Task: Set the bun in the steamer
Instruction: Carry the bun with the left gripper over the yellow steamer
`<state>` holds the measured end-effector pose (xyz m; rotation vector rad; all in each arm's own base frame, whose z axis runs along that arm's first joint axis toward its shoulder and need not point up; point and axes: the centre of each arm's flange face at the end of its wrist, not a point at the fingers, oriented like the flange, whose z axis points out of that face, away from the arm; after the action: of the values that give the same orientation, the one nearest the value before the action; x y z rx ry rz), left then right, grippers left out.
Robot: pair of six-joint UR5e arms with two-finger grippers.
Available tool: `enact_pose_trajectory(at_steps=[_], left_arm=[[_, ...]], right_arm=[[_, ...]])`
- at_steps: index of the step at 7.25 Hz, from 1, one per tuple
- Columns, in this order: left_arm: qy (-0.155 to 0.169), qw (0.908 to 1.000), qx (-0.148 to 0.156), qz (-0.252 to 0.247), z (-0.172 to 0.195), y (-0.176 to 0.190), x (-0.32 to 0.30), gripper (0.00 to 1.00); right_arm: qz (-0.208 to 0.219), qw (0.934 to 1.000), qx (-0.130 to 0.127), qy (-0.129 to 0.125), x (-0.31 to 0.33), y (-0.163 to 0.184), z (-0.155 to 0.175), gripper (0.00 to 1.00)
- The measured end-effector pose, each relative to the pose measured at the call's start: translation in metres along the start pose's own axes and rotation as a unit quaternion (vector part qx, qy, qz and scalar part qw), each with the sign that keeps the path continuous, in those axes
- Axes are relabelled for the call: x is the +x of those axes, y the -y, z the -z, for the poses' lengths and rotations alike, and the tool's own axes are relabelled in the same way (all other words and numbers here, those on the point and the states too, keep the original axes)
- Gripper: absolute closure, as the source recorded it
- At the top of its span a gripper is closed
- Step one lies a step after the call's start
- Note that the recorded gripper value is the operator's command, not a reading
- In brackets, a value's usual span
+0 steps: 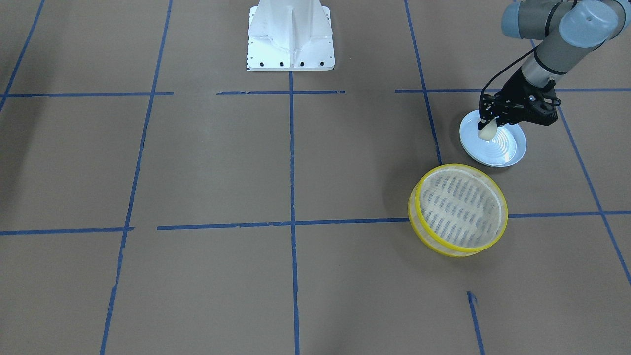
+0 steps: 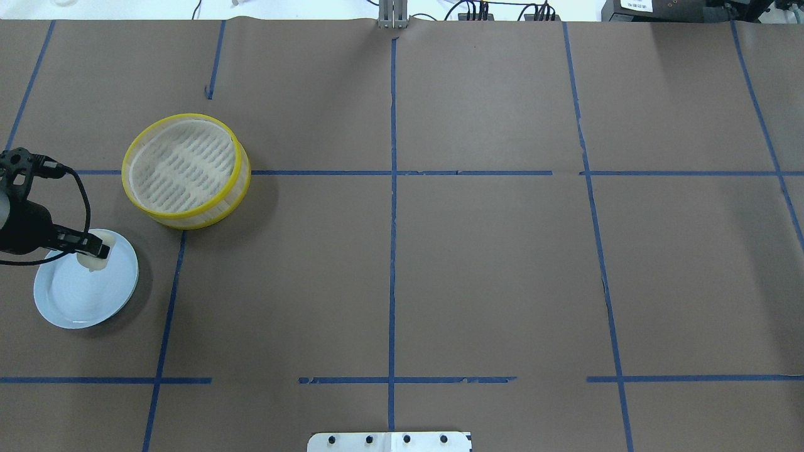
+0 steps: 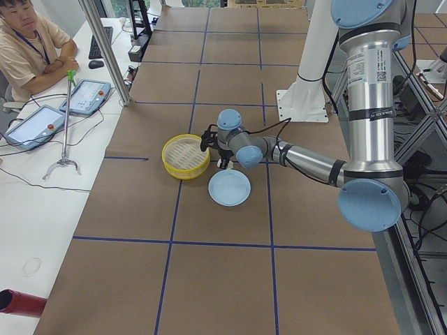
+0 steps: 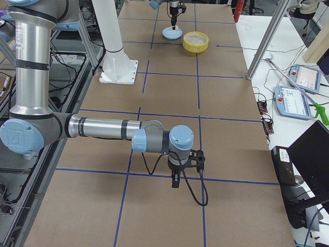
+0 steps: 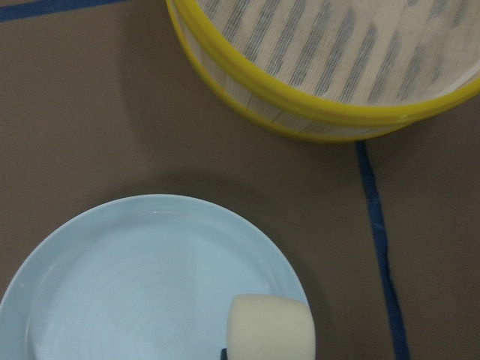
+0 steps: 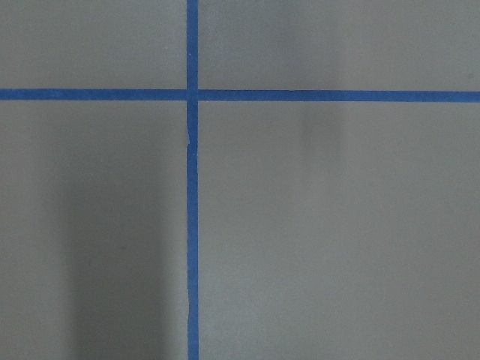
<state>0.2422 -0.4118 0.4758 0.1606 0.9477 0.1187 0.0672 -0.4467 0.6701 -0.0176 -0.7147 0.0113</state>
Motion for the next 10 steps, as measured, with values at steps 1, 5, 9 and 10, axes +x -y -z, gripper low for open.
enact_pose_trajectory(at_steps=[1,5,9,10], left_arm=[[-0.007,0.9996,0.007,0.027,-0.003,0.019,0.007,0.66],[-0.004,0.9920,0.009,0.126,-0.030,0.086,0.043,0.66],[0.038,0.9865,0.011,0.159,-0.062,0.145,0.065,0.66],[0.048,0.9856,0.010,0.162,-0.072,0.152,0.063,0.65]], right_arm=[[0.000,1.0000,0.000,0.000,0.000,0.000,0.000,0.00],[0.000,1.0000,0.000,0.000,0.000,0.000,0.000,0.00],[0.000,1.0000,0.000,0.000,0.000,0.000,0.000,0.00],[0.000,1.0000,0.000,0.000,0.000,0.000,0.000,0.00]])
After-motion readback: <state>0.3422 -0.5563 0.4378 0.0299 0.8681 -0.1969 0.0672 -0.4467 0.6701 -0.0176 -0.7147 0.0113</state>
